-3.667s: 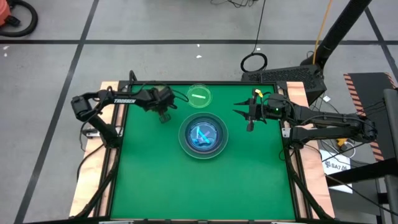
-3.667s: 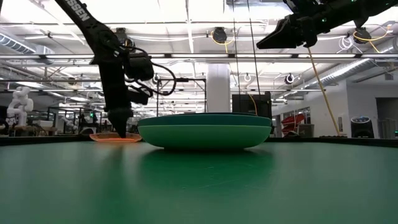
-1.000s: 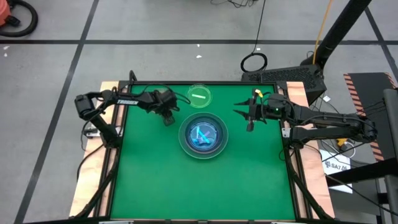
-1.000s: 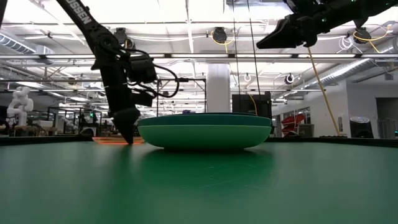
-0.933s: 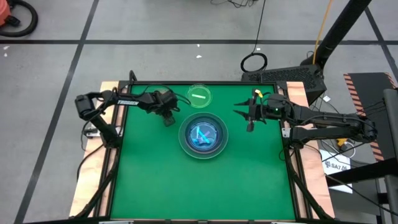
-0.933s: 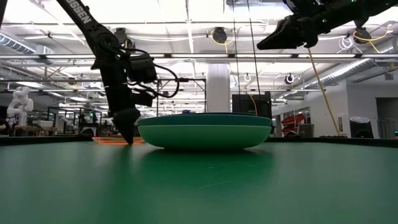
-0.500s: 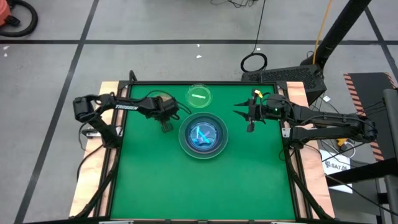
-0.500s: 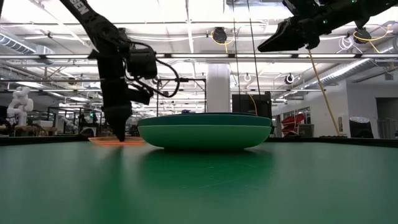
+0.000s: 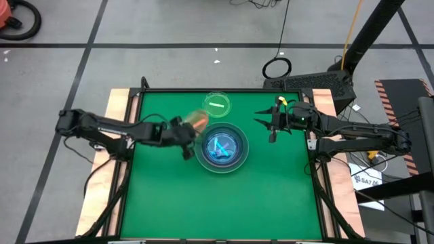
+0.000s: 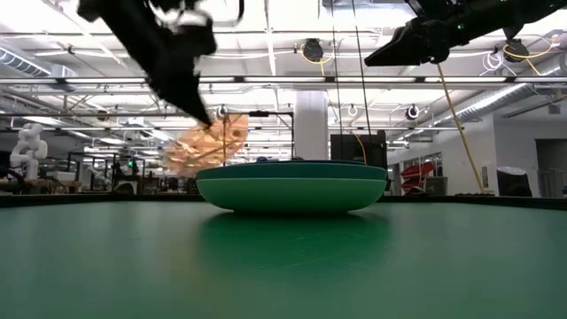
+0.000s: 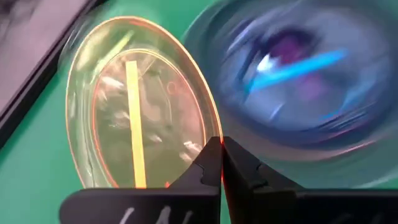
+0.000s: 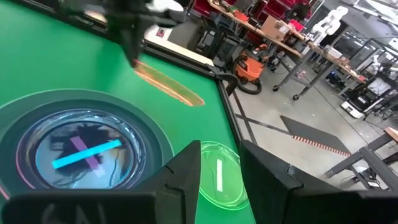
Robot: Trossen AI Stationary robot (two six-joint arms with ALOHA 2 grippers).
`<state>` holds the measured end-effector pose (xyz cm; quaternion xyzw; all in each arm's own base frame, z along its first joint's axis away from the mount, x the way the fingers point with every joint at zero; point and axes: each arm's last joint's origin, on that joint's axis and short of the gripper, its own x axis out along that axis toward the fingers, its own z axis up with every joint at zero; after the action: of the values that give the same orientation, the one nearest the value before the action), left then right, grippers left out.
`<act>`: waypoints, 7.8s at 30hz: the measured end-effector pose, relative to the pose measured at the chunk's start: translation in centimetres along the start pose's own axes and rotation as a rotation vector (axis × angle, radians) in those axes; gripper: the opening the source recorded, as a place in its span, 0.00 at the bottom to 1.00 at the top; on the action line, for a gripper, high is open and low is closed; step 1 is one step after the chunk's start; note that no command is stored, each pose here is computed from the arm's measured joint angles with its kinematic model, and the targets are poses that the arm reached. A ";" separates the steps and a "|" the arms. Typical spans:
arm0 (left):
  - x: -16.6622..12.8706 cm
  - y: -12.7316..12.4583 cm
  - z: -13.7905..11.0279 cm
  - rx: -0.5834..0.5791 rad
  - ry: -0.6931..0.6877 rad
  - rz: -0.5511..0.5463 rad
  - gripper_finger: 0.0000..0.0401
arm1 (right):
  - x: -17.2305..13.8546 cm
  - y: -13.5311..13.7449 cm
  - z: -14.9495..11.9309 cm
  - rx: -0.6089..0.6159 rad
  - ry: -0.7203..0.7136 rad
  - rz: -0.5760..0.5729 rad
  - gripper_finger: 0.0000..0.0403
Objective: Stack plastic plates
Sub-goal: Stack the orange plate on top of the blue plate, then stack the light green plate on top of the orange plate
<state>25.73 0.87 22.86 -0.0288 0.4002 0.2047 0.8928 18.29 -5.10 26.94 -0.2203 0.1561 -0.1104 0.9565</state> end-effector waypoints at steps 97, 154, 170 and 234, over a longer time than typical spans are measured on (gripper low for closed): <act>-7.0 7.0 -0.7 0.263 -0.207 0.159 0.27 | 18.0 -9.6 -4.5 0.945 0.638 -0.344 0.27; -9.0 8.2 -1.4 0.156 -0.255 0.190 0.26 | 24.2 -6.9 -12.0 1.038 0.648 -0.368 0.29; -8.9 8.2 -1.4 0.154 -0.256 0.189 0.26 | 25.3 -5.6 -12.7 1.082 0.630 -0.272 0.25; -9.2 7.4 -1.1 0.007 -0.312 0.129 0.26 | 18.7 0.5 0.3 0.698 0.694 0.185 0.15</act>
<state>16.60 4.28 29.60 0.0320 0.2585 0.2624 0.9291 35.75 -9.78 22.29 0.1773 0.4379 -0.1375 0.8706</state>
